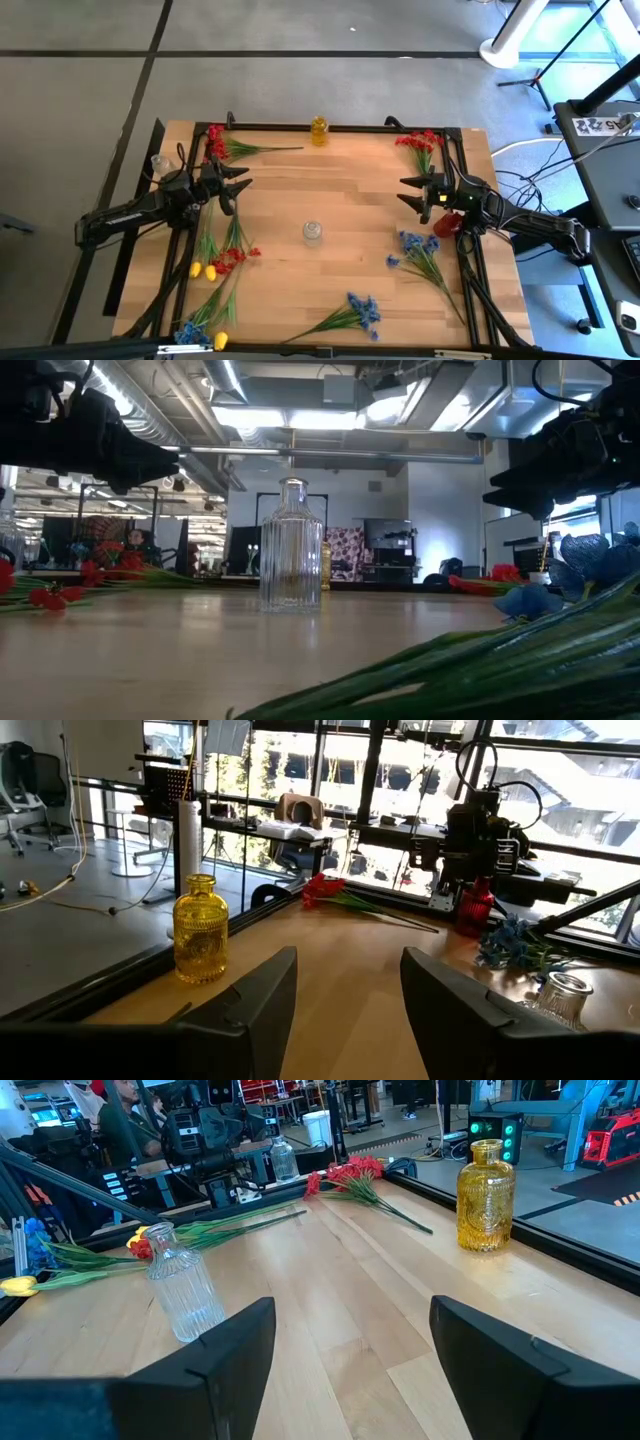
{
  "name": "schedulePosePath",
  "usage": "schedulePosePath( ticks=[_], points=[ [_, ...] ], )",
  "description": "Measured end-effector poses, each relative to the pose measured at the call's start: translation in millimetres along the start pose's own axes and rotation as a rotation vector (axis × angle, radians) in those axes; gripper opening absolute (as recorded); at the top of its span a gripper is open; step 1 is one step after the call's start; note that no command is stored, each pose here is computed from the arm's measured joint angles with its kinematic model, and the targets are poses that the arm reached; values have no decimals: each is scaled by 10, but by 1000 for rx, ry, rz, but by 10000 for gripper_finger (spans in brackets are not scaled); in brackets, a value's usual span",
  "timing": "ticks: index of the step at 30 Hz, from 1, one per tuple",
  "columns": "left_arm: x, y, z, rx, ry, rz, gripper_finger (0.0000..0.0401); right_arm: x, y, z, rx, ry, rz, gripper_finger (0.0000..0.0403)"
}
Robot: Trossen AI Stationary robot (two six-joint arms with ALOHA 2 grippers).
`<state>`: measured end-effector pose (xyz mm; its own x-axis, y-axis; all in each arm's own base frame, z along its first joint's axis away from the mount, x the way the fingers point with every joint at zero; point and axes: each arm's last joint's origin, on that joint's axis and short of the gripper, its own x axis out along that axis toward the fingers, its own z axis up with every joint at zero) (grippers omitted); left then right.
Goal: Sort flowers into vase by color
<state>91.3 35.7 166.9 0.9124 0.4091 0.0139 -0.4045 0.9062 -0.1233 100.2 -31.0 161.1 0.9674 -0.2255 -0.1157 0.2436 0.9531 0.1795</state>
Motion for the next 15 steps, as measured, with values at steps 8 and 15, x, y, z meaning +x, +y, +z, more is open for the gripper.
schedulePosePath(
  ticks=[8,15],
  points=[
    [0,0,1,0,0,0,176,-3,-30,8,3,-8,-30,264],
    [0,0,1,0,-1,0,176,-2,-29,10,2,-13,-32,264]
  ],
)
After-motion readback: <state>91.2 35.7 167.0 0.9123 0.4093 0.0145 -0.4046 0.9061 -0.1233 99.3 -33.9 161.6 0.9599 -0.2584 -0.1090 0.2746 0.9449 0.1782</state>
